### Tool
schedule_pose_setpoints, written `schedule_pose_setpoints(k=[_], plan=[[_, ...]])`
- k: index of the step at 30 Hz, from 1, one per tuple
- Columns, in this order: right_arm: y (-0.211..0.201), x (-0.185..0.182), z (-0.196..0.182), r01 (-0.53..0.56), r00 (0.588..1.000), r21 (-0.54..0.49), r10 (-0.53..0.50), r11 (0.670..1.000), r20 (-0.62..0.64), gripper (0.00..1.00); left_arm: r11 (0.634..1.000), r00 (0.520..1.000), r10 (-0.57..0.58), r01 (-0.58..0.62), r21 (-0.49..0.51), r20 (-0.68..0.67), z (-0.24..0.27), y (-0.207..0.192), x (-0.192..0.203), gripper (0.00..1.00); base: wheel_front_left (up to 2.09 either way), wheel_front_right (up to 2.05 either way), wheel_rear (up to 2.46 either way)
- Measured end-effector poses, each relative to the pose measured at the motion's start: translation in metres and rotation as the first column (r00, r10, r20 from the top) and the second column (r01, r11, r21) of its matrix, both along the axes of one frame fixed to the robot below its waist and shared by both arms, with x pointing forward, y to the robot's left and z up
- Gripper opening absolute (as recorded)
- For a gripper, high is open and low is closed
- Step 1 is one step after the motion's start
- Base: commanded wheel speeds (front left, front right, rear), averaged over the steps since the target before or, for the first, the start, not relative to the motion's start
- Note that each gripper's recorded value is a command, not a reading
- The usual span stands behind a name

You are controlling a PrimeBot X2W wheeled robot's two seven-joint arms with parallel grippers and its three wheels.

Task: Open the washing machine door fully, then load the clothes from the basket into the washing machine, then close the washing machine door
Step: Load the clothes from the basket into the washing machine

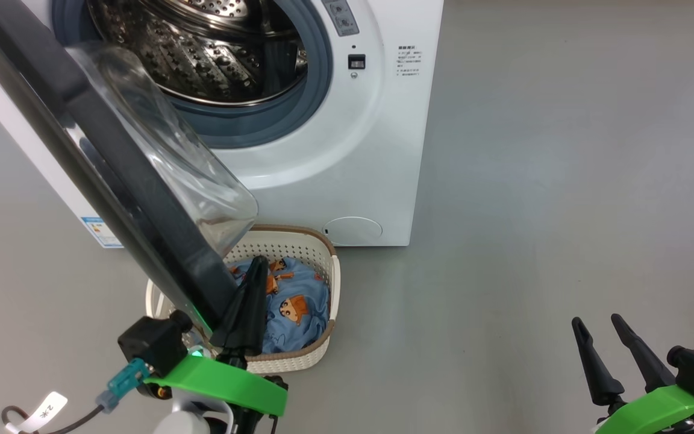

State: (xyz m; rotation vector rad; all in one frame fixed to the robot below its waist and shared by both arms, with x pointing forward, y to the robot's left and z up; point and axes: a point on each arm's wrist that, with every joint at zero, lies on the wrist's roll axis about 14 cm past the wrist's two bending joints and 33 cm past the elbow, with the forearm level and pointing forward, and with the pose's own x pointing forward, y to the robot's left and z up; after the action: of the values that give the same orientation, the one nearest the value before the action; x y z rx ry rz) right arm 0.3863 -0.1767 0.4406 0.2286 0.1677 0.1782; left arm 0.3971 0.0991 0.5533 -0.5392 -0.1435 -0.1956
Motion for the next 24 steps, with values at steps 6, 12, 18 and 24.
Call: schedule_pose_setpoints(k=[6, 12, 18, 24], plan=[[0.003, 0.003, 0.002, -0.014, 1.0, -0.02, 0.014, 1.0, 0.01, 1.0, 1.0, 1.0, 0.016, -0.016, -0.011, -0.001, 0.0, 0.005, -0.001, 0.0, 0.0, 0.0, 0.0], [0.008, 0.006, 0.002, -0.034, 0.999, -0.039, 0.034, 0.999, 0.017, 1.0, 0.998, 0.999, 0.049, -0.05, -0.024, -0.014, -0.004, 0.014, -0.004, 0.0, 0.0, 0.0, 0.0], [0.011, 0.01, 0.001, -0.043, 0.999, -0.039, 0.043, 0.998, 0.016, 1.0, 0.995, 0.995, 0.094, -0.094, -0.021, -0.026, -0.009, 0.029, -0.009, 0.0, 0.0, 0.0, 0.0], [0.017, 0.015, 0.002, -0.06, 0.998, -0.039, 0.061, 0.997, 0.019, 1.0, 0.99, 0.989, 0.144, -0.144, 0.0, -0.027, -0.012, 0.044, -0.019, 0.0, 0.0, 0.0, 0.0]])
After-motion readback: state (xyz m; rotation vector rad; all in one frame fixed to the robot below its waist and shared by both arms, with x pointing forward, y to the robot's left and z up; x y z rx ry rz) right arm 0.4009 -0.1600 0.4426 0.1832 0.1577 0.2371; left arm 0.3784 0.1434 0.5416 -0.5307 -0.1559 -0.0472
